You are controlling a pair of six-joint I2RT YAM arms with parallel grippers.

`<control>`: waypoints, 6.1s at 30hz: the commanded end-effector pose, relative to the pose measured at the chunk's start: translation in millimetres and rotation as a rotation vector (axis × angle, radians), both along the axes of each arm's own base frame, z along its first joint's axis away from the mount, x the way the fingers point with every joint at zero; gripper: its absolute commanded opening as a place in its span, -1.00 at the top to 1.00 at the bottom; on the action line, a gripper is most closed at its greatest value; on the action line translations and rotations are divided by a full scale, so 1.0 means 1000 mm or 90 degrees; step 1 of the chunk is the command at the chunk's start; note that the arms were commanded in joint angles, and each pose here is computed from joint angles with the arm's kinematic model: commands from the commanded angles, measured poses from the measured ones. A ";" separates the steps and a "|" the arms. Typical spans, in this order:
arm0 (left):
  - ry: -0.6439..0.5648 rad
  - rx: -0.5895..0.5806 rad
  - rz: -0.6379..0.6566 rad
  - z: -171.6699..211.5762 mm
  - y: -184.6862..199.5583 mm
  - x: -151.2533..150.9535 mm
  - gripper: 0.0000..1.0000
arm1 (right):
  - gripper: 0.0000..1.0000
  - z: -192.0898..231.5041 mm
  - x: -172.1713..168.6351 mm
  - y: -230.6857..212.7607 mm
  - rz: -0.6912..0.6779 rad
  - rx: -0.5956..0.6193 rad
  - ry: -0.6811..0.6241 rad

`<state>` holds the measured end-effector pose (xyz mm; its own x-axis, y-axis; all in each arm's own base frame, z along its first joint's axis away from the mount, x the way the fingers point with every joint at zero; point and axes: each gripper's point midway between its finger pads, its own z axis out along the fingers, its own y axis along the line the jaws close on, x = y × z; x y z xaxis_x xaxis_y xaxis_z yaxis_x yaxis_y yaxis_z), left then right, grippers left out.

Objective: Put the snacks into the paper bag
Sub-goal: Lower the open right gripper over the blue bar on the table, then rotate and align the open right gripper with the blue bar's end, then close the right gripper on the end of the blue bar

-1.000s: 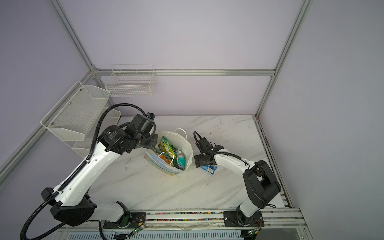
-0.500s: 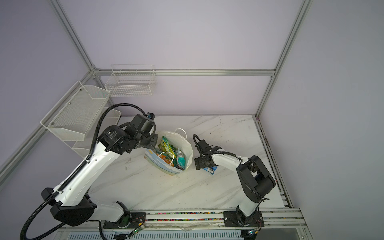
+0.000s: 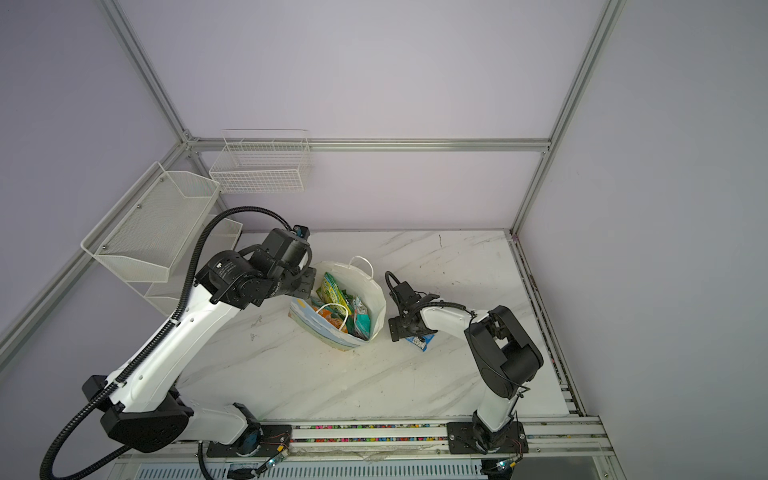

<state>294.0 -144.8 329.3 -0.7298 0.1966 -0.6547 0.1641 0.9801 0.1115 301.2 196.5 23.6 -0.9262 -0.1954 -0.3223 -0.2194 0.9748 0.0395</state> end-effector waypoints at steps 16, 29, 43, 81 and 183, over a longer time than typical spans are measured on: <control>-0.062 -0.023 0.013 0.024 0.005 0.003 1.00 | -0.78 0.016 -0.002 0.021 -0.064 0.126 0.007; -0.067 -0.026 0.014 0.026 0.007 0.001 1.00 | -0.95 0.014 -0.025 -0.004 -0.103 0.108 0.005; -0.065 -0.027 0.012 0.025 0.004 0.004 1.00 | -0.95 0.039 -0.056 0.047 -0.033 0.239 0.030; -0.066 -0.029 0.012 0.025 0.008 -0.001 1.00 | -0.95 0.003 -0.040 -0.007 -0.109 0.087 0.004; -0.062 -0.031 0.011 0.023 0.005 0.001 1.00 | -0.09 -0.006 -0.038 0.021 -0.093 0.040 0.008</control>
